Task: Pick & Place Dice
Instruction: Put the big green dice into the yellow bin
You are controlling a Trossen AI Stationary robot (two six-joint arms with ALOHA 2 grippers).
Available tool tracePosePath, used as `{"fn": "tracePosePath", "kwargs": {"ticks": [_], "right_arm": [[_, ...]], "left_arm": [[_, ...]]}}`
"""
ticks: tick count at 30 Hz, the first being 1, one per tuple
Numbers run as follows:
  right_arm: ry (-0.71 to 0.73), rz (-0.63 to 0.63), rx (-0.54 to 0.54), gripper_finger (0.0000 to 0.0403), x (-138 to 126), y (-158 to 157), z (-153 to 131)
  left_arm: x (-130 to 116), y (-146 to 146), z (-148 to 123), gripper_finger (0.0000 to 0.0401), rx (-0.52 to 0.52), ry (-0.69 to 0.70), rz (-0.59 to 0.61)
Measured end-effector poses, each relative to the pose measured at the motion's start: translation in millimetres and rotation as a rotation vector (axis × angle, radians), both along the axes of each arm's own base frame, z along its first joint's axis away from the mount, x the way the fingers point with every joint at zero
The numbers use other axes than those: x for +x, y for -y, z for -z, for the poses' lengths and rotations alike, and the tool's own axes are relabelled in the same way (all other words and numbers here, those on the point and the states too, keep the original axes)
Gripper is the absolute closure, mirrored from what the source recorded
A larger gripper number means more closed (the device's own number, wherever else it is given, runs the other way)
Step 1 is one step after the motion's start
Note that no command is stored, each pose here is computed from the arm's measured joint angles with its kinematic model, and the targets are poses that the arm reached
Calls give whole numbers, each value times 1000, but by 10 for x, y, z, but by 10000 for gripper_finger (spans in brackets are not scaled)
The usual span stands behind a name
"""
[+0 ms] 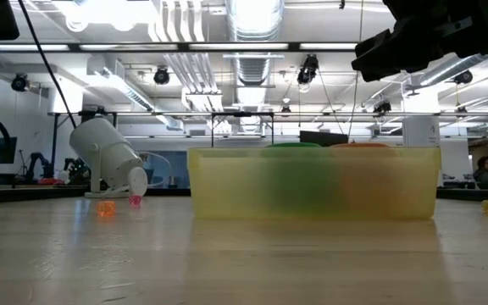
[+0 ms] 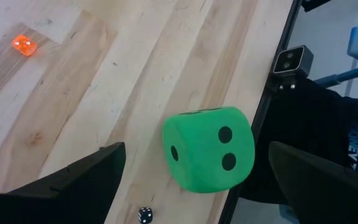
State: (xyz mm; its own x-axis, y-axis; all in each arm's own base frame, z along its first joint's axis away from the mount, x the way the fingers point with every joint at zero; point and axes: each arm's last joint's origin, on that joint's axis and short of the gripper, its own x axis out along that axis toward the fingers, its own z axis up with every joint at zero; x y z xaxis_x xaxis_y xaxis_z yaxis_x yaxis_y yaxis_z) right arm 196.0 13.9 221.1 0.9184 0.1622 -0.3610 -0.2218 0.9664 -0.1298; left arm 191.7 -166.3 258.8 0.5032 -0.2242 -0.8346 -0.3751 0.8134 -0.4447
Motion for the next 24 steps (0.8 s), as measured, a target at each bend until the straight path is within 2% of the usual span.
{"fn": "tracePosePath", "kwargs": {"ticks": [12,17,24], "right_arm": [[0,0,0,394,0,0,0],[0,-1,-3,394,0,0,0],[1,-1,-3,394,0,0,0]], "left_arm": [[5,-8,-1,2,19,17,-18],[16,-5,0,2,-29,4,-97],[30,6,2,2,-43,9,-108]]}}
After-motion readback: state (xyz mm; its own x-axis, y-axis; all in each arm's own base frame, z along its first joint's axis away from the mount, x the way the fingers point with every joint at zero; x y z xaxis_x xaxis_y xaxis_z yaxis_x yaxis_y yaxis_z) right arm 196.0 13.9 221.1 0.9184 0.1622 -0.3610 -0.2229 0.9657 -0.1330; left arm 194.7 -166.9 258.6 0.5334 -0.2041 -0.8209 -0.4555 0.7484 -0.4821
